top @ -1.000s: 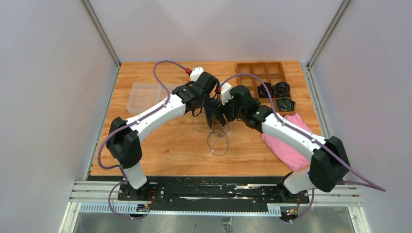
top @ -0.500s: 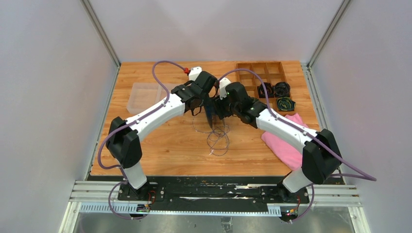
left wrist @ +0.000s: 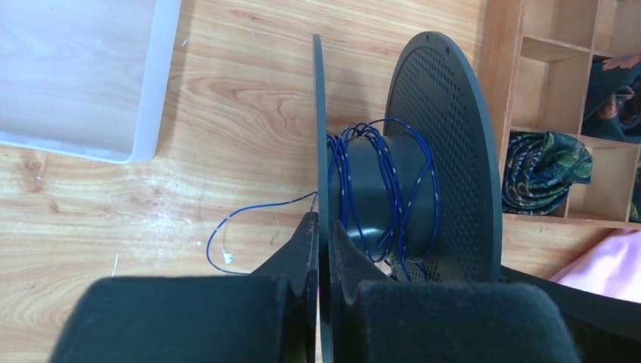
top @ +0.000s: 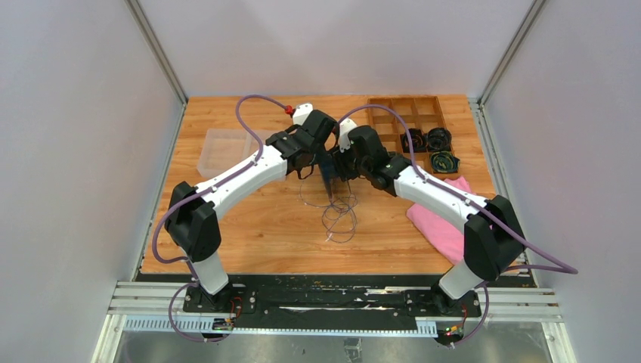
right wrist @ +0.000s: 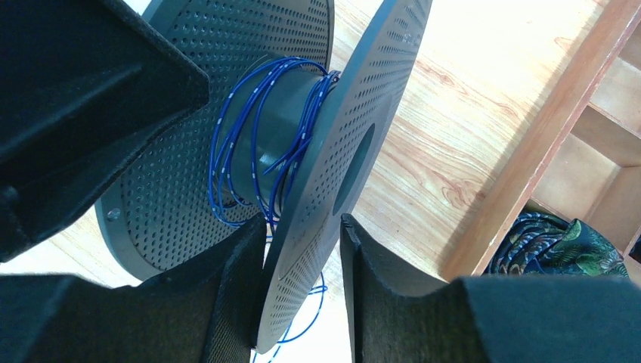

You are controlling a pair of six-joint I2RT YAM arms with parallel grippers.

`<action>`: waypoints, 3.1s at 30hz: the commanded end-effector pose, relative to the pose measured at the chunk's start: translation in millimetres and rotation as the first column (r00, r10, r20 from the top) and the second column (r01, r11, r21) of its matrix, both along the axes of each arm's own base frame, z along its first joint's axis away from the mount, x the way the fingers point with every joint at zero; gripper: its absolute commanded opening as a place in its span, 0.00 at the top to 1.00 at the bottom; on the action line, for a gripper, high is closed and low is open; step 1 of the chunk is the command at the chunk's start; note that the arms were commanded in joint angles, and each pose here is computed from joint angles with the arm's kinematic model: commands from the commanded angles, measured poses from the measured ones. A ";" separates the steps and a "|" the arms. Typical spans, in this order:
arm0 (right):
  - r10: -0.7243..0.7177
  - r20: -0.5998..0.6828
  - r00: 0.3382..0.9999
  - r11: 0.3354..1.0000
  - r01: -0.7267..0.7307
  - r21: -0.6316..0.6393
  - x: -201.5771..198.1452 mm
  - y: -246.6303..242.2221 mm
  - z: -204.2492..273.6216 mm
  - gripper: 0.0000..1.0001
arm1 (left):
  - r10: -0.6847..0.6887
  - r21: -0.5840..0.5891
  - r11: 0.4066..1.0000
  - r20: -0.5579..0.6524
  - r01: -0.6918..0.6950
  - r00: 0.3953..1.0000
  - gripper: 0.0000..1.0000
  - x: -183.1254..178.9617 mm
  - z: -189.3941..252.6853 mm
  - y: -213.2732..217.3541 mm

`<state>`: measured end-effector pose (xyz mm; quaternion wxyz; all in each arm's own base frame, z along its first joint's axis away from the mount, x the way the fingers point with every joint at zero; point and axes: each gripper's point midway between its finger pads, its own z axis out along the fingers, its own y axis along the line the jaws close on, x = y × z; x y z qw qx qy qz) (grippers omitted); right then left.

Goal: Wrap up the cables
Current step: Wrap the cable around the cable reel.

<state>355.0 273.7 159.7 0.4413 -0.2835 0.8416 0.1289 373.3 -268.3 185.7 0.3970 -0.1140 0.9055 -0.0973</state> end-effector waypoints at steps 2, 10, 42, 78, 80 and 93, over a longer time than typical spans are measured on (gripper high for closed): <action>-0.058 0.082 0.995 0.998 0.060 -0.014 22.9 -10.1 18.4 0.64 | -0.041 -0.009 0.999 -0.037 0.041 0.998 1.00 -10.4 -2.9 -3.5; -0.056 0.088 0.995 0.998 0.058 -0.021 23.9 -10.6 20.3 0.77 | -0.042 -0.011 0.999 -0.037 0.041 0.998 1.00 -10.5 -3.3 -3.1; -0.036 0.183 0.983 0.979 0.071 -0.189 43.5 -27.5 23.7 0.99 | -0.105 -0.122 0.987 -0.028 0.101 0.994 0.94 -7.5 6.2 -11.2; 0.103 0.157 0.982 0.987 -0.082 -0.137 34.9 -29.4 28.4 0.99 | -0.297 -0.525 0.719 0.360 0.455 0.884 0.02 22.2 99.7 7.5; 0.120 0.157 0.980 0.988 -0.102 -0.117 32.4 -28.7 35.9 0.99 | -0.293 -0.495 0.735 0.385 0.464 0.875 0.02 24.5 105.6 18.8; 0.063 0.196 0.979 0.993 -0.082 0.088 32.3 -51.1 108.2 0.99 | -0.560 -0.072 0.750 0.461 0.658 0.689 0.11 0.2 58.7 53.4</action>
